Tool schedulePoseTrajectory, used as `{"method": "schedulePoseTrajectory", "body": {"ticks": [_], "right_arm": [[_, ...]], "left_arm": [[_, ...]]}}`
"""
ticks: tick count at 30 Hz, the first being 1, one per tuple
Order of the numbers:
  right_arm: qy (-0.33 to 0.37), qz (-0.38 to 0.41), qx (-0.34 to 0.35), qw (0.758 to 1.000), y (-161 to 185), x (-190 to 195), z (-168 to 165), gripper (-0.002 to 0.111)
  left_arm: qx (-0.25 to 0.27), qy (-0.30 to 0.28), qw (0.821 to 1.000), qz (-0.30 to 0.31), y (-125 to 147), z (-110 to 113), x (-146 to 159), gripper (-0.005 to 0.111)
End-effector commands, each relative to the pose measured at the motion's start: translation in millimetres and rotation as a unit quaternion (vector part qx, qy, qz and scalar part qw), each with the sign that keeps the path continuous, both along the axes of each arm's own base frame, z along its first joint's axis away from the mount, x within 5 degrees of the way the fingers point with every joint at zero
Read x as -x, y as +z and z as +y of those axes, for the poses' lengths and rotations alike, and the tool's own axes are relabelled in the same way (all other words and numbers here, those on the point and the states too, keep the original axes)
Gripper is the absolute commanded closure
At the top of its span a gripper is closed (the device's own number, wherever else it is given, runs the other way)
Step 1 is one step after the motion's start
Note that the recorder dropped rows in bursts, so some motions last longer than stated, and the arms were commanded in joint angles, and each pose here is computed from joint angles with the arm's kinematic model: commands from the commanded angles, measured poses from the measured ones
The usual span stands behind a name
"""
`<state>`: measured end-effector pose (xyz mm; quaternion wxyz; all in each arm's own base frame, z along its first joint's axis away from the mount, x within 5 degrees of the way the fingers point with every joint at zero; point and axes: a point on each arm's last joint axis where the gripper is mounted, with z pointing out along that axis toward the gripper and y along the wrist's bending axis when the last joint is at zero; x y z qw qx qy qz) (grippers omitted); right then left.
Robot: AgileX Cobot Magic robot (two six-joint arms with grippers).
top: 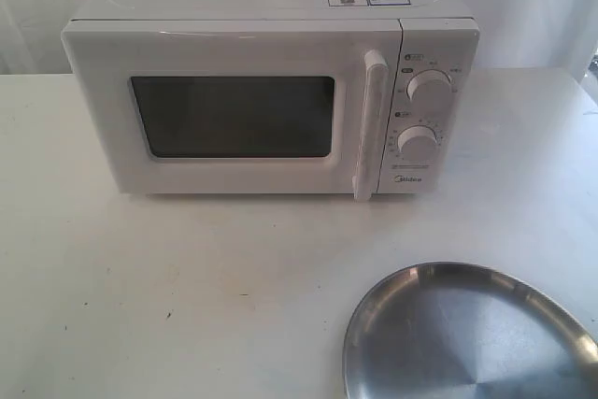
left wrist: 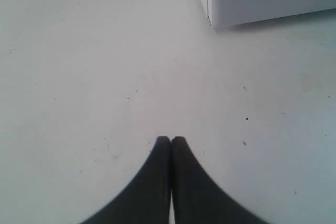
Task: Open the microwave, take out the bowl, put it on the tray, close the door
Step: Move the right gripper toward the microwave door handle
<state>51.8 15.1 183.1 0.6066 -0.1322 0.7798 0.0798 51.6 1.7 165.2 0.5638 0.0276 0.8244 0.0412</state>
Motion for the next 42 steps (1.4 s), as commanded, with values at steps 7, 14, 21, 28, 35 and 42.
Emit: {"method": "schedulePoseTrajectory", "body": {"ticks": [7, 14, 21, 28, 35, 42], "right_arm": [[0.003, -0.024, -0.023, 0.999, 5, 0, 1, 0.108], [-0.004, -0.141, -0.267, 0.953, 39, -1, 1, 0.108], [0.003, -0.193, -0.290, 0.937, 50, 2, -1, 0.108], [0.035, -0.235, -0.195, 0.952, 59, -4, 7, 0.108], [0.176, -0.308, -0.109, 0.928, 106, -25, 41, 0.108], [0.262, -0.198, -0.032, 0.944, 112, -113, 86, 0.108]], "left_arm": [[0.005, -0.002, 1.000, -0.003, 1, -1, 0, 0.107], [0.005, -0.002, 1.000, -0.003, 1, -1, 0, 0.107], [0.005, -0.002, 1.000, -0.003, 1, -1, 0, 0.107], [0.005, -0.002, 1.000, -0.003, 1, -1, 0, 0.107], [0.005, -0.002, 1.000, -0.003, 1, -1, 0, 0.107], [0.005, -0.002, 1.000, -0.003, 1, -1, 0, 0.107]]}}
